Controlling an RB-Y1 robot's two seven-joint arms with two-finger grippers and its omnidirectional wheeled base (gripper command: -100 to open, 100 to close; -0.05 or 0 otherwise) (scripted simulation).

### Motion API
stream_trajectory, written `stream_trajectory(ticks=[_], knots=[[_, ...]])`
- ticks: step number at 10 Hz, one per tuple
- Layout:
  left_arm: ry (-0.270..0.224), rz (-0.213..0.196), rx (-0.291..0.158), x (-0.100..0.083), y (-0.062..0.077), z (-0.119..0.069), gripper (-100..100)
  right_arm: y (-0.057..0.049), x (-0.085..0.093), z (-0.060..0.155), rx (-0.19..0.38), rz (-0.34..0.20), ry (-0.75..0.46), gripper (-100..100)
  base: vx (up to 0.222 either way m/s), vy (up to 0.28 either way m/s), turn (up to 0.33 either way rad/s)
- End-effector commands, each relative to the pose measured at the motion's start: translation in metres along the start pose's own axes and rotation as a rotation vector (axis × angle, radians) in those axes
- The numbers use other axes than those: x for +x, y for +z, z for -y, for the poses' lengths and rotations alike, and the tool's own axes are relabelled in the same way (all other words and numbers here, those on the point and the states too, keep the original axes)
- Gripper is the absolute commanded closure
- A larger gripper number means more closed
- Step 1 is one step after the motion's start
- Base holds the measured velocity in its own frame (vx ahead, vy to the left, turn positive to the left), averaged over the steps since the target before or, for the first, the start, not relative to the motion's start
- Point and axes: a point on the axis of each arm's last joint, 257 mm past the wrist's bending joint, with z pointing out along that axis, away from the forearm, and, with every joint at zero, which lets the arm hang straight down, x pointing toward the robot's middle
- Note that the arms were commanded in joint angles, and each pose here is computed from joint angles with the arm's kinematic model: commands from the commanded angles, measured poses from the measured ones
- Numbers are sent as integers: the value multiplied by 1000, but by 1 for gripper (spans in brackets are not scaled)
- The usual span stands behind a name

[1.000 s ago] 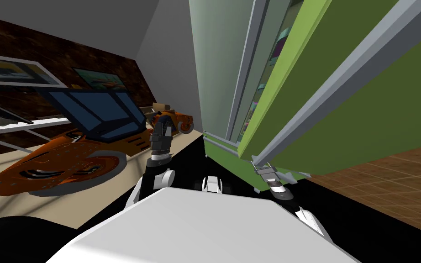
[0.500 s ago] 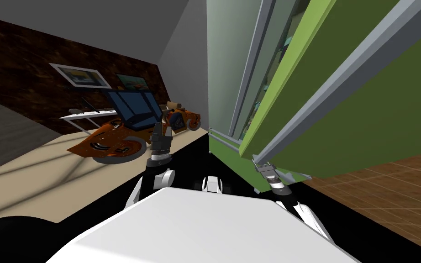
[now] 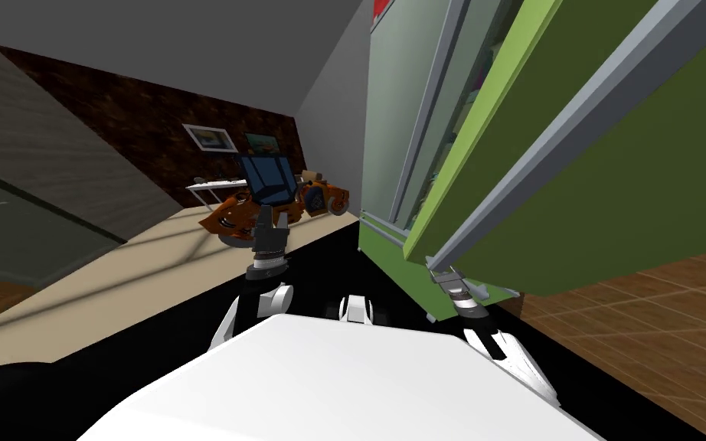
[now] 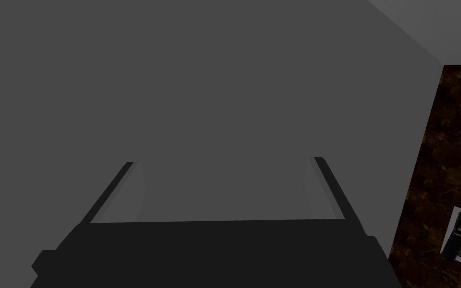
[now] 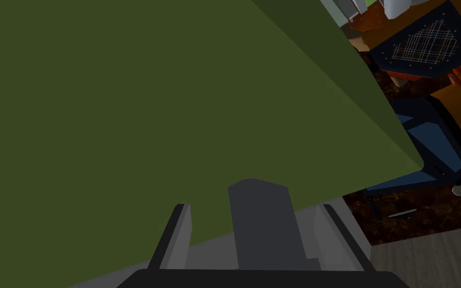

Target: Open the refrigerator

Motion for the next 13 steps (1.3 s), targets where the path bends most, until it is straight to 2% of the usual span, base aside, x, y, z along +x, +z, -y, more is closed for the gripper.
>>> stream_trajectory(ticks=[1, 2, 3, 4, 5, 6, 7, 8, 9, 11, 12, 13], knots=[[0, 0, 0, 0, 0, 0, 0, 7, 20, 24, 34, -27, -23, 100, -270, -32, 413], [0, 0, 0, 0, 0, 0, 0, 5, 22, 22, 34, -35, -16, 100, -229, -48, 203], [0, 0, 0, 0, 0, 0, 0, 14, 26, 39, 48, -26, -46, 100, -291, -36, 391], [0, 0, 0, 0, 0, 0, 0, 10, 34, 33, 49, -48, -24, 100, -258, -55, 219], [0, 0, 0, 0, 0, 0, 0, 16, 43, 46, 66, -55, -36, 100, -283, -35, 346], [0, 0, 0, 0, 0, 0, 0, 15, 45, 45, 65, -61, -31, 100, -243, -17, 222], [0, 0, 0, 0, 0, 0, 0, 24, 49, 61, 84, -57, -55, 100, -274, -18, 313], [0, 0, 0, 0, 0, 0, 0, 20, 55, 57, 83, -75, -39, 100, -261, -26, 225], [0, 0, 0, 0, 0, 0, 0, 29, 59, 74, 103, -72, -60, 100, -322, -4, 382], [0, 0, 0, 0, 0, 0, 0, 22, 66, 65, 95, -97, -43, 100, -170, 7, 114], [1, 0, -1, 0, 0, 0, 0, 10, 74, 73, 132, -143, -71, 100, -151, -135, 281], [1, 0, 0, 0, 0, 0, 0, 10, 74, 74, 137, -142, -70, 100, -213, -182, 447]])
